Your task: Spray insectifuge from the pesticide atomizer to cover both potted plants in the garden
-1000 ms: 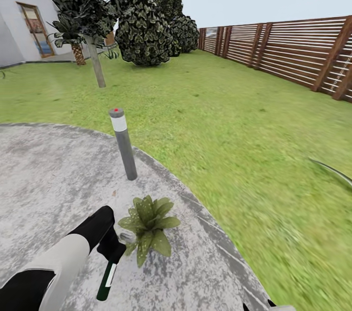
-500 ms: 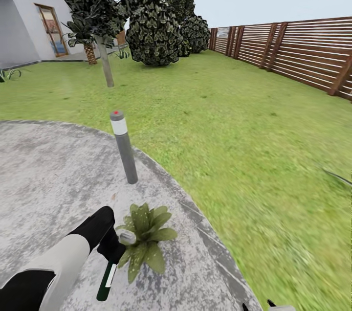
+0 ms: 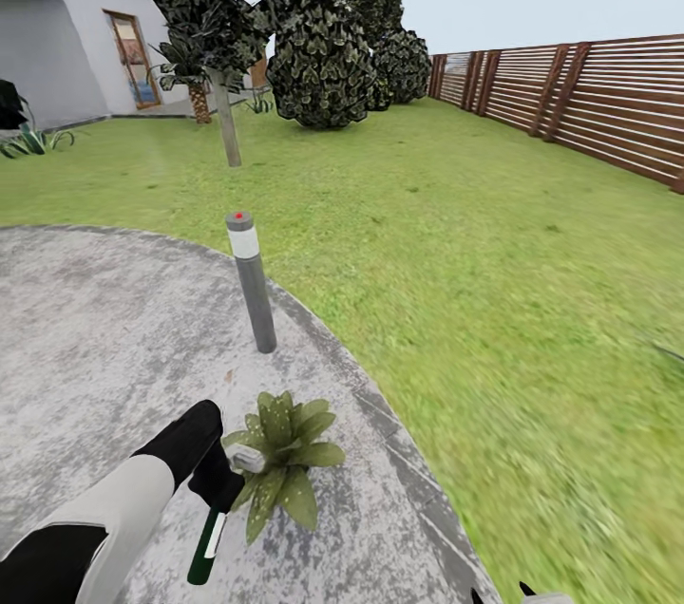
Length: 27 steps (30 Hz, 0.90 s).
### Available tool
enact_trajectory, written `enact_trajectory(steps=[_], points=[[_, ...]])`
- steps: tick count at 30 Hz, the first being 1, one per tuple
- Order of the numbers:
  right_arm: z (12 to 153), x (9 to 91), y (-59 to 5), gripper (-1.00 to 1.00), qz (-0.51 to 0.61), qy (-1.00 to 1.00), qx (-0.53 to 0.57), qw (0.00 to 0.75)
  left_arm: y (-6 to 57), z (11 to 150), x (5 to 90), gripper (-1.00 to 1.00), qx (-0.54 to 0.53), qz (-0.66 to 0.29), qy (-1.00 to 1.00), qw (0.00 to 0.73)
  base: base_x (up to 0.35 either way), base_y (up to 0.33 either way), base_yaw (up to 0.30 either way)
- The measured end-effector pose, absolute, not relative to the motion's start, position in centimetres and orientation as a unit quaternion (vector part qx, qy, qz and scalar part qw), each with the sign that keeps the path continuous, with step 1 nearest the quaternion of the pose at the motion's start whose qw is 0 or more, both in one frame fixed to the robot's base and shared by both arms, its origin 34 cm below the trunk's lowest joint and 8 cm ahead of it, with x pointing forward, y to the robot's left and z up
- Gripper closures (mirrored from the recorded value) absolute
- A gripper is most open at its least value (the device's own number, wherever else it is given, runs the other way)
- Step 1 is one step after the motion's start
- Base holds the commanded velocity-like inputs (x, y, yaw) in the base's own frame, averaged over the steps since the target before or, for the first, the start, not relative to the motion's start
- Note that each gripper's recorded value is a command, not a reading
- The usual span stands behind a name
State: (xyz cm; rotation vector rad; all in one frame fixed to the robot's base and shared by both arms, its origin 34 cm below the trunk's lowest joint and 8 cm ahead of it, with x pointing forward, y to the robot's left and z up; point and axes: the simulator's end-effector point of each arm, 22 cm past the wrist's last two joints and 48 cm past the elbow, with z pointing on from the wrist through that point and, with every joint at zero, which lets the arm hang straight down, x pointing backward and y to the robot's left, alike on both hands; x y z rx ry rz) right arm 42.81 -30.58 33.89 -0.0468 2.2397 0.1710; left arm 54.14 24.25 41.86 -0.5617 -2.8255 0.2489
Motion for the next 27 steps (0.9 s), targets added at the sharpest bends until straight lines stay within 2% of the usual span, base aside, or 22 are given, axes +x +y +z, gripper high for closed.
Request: enact_trajectory(steps=[8,15,20,27], points=[[33.89,42.8,-30.59,-1.0,0.069,0.899,-0.019,0.433,24.26,41.76,53.96,1.0,-0.194,0.086,-0.969,0.126,0.0,0.0,0.018],[33.89,42.81,-30.49,-1.0,0.069,0.899,-0.018,0.433,24.16,41.76,53.95,1.0,-0.194,0.086,-0.969,0.126,0.019,-0.01,0.236],[33.91,42.83,-30.52,-1.0,0.069,0.899,-0.019,0.433,24.16,41.77,53.94,1.0,-0.194,0.086,-0.969,0.126,0.159,-0.187,0.25],[33.97,42.84,-31.3,-1.0,0.063,0.899,-0.02,0.433,23.91,41.75,53.96,1.0,-0.196,0.087,-0.969,0.126,0.108,-0.246,0.019]])
